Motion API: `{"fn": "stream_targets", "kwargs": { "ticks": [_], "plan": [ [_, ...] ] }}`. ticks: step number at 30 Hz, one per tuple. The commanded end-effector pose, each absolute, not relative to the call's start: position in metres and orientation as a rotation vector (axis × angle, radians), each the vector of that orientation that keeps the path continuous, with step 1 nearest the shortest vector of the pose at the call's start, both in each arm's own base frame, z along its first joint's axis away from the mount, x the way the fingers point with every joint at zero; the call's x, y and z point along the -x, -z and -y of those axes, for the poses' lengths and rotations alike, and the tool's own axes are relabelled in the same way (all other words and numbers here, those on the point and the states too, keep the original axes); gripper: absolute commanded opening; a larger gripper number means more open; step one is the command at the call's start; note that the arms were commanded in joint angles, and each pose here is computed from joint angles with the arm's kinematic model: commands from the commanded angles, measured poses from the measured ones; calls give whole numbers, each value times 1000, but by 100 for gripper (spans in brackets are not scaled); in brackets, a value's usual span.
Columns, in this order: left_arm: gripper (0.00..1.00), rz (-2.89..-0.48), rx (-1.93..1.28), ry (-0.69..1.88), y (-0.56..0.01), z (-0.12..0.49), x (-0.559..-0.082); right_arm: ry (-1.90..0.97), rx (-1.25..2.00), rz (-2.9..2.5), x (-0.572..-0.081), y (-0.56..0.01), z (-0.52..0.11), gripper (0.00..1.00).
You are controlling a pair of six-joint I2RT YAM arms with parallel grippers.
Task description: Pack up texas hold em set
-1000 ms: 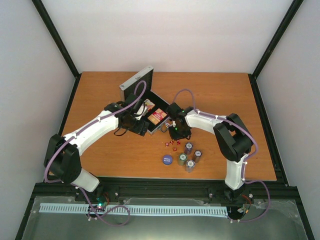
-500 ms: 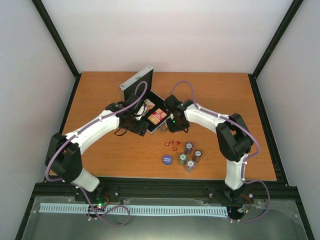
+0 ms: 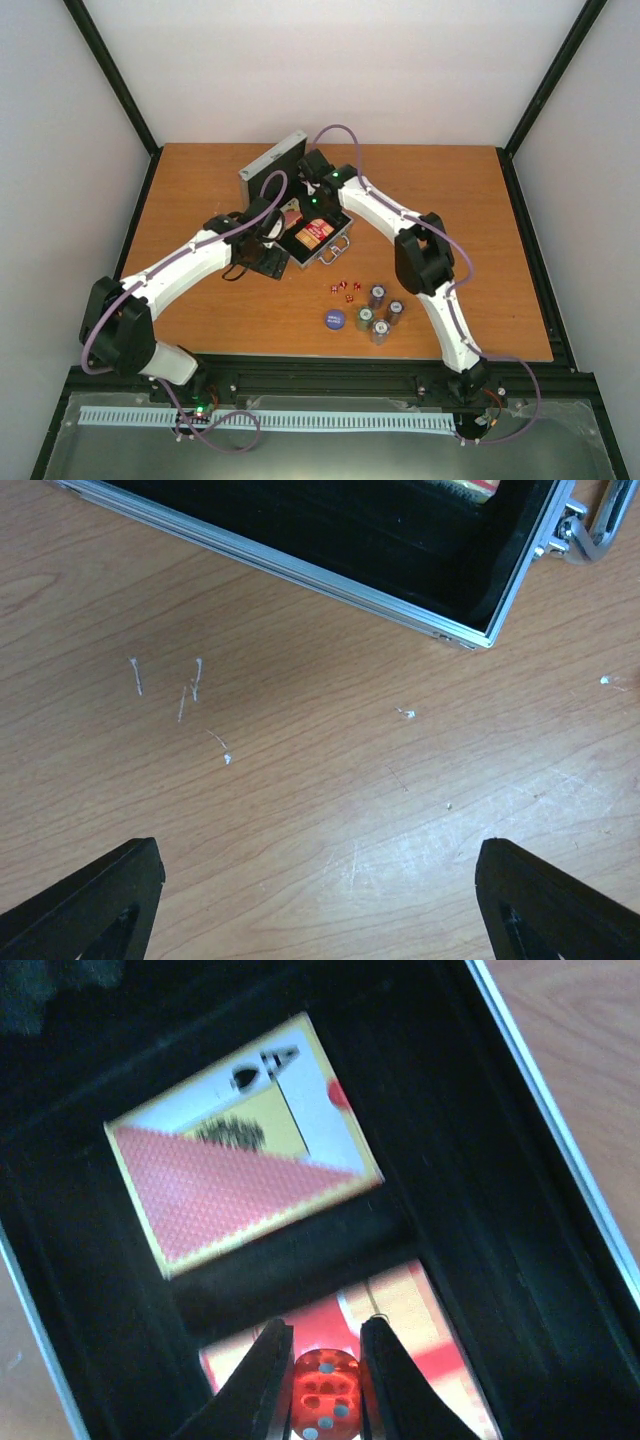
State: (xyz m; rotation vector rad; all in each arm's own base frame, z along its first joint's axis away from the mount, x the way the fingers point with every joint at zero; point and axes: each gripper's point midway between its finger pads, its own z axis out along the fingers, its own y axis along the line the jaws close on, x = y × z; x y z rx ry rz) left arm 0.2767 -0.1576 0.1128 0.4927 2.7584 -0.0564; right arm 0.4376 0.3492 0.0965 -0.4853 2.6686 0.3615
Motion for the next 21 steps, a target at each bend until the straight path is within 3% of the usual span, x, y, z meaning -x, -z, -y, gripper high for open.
{"fn": "stream_targets", "kwargs": {
  "ticks": [1,13,17,21],
  "plan": [
    [89,-2735,-432,48,-122,151,-279,-418,471,-2665,-463,-90,-361,4],
    [88,-2753,-438,64,-117,150,-278,-499,436,-2646,-487,-55,-372,6],
    [88,-2759,-444,77,-114,150,-279,-500,444,-2653,-487,-45,-373,19],
    [88,-2766,-450,74,-111,149,-282,-480,428,-2659,-489,-43,-370,24]
  ]
}}
